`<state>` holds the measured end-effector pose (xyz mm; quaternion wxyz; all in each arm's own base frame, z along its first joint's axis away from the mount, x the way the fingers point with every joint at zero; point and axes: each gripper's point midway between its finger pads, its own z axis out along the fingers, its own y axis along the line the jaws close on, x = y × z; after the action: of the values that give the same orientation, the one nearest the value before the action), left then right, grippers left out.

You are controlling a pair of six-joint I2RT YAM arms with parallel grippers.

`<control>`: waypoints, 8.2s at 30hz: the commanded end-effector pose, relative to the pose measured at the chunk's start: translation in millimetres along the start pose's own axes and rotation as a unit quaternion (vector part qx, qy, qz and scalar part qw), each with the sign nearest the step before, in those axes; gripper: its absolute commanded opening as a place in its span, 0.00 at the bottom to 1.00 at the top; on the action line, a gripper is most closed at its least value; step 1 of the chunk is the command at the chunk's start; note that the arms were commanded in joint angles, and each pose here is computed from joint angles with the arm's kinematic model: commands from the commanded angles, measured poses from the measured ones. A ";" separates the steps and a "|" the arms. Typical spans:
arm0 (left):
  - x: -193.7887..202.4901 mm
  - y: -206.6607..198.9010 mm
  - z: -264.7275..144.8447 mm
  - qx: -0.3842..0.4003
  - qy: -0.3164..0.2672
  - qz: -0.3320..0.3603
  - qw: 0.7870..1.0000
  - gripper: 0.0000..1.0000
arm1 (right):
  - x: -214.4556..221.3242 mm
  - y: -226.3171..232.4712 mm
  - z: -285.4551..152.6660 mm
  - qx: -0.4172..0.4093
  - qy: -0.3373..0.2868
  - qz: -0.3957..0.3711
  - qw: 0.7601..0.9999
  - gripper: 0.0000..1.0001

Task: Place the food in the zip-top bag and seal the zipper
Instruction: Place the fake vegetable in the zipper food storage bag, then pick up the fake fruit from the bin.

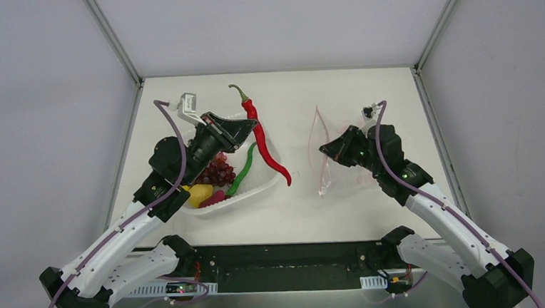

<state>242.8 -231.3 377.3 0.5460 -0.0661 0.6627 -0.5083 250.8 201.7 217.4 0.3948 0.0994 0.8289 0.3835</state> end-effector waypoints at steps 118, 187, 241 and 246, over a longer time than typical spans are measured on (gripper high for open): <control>104.2 -15.8 72.4 -0.027 0.046 0.150 0.987 0.13 | -52.0 99.9 -13.1 -0.150 -0.080 0.203 0.964 0.00; 138.9 65.9 61.8 -0.169 0.255 0.183 0.934 0.00 | -28.9 4.7 -58.2 0.236 0.130 -0.180 0.946 0.00; 42.9 289.5 -109.1 -0.528 0.267 0.179 0.786 0.99 | 4.6 66.8 -4.4 0.038 0.124 -0.100 0.987 0.00; 53.6 311.8 -107.8 -0.543 0.332 0.172 0.752 0.99 | 6.1 69.2 -4.6 0.029 0.126 -0.101 0.986 0.00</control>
<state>279.4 -49.7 109.5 0.2871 -0.0948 0.9521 0.0464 235.2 242.2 252.3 0.3080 -0.0050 0.9022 0.3017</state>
